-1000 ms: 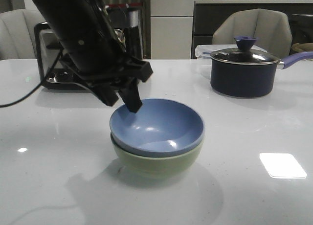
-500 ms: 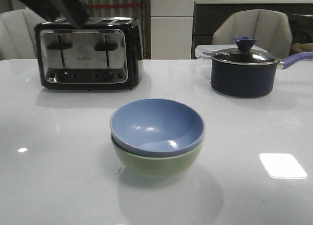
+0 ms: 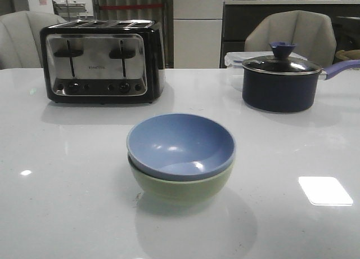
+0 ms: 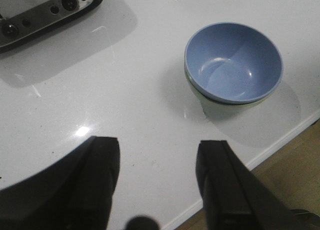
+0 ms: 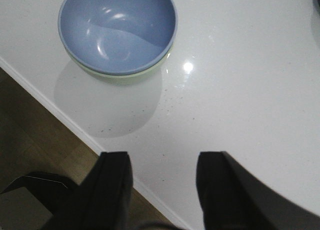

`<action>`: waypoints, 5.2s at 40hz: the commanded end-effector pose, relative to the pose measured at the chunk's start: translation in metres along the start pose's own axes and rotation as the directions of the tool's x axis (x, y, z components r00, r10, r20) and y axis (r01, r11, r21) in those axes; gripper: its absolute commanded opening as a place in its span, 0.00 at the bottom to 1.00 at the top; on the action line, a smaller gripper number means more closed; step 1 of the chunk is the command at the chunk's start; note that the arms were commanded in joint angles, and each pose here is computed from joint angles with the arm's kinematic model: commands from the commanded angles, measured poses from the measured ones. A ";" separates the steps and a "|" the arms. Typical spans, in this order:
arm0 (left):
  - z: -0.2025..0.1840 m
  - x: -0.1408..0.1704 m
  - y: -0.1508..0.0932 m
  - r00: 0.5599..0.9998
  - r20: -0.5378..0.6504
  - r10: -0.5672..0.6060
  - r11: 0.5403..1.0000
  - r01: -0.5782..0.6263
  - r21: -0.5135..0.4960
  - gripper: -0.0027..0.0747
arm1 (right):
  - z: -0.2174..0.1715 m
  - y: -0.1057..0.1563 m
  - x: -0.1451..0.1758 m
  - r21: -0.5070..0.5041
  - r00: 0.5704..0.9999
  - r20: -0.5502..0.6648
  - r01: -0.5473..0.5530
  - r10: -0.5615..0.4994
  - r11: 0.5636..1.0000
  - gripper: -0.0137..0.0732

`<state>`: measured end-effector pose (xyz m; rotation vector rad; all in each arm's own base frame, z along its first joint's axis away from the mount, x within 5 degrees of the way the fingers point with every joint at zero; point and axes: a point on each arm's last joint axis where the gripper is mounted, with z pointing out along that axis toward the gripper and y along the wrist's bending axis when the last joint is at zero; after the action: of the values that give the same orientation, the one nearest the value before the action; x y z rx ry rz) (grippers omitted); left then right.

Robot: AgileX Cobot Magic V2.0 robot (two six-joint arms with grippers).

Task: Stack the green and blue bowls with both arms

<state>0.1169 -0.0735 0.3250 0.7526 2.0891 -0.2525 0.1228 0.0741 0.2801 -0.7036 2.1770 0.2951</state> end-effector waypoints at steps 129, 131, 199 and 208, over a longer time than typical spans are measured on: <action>-0.009 0.143 0.007 0.725 0.688 0.022 0.838 0.362 -0.408 0.15 | -0.006 -0.002 -0.012 0.019 0.996 0.088 0.011 -0.012 1.000 0.22; -0.009 0.143 0.007 0.725 0.688 0.022 0.838 0.362 -0.408 0.15 | -0.006 -0.002 -0.012 0.019 0.996 0.088 0.011 -0.012 1.000 0.22; -0.009 0.143 0.007 0.726 0.687 0.021 0.838 0.362 -0.408 0.15 | -0.032 -0.019 0.115 0.380 0.647 0.762 -0.413 -0.027 0.828 0.22; -0.009 0.143 0.007 0.726 0.687 0.021 0.838 0.362 -0.408 0.15 | -0.031 -0.019 0.115 0.397 0.660 0.750 -0.398 -0.042 0.827 0.22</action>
<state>0.0561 -0.0041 0.2088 0.0920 1.5157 -0.0198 0.0567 0.0013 0.2019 0.0270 1.5251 0.0635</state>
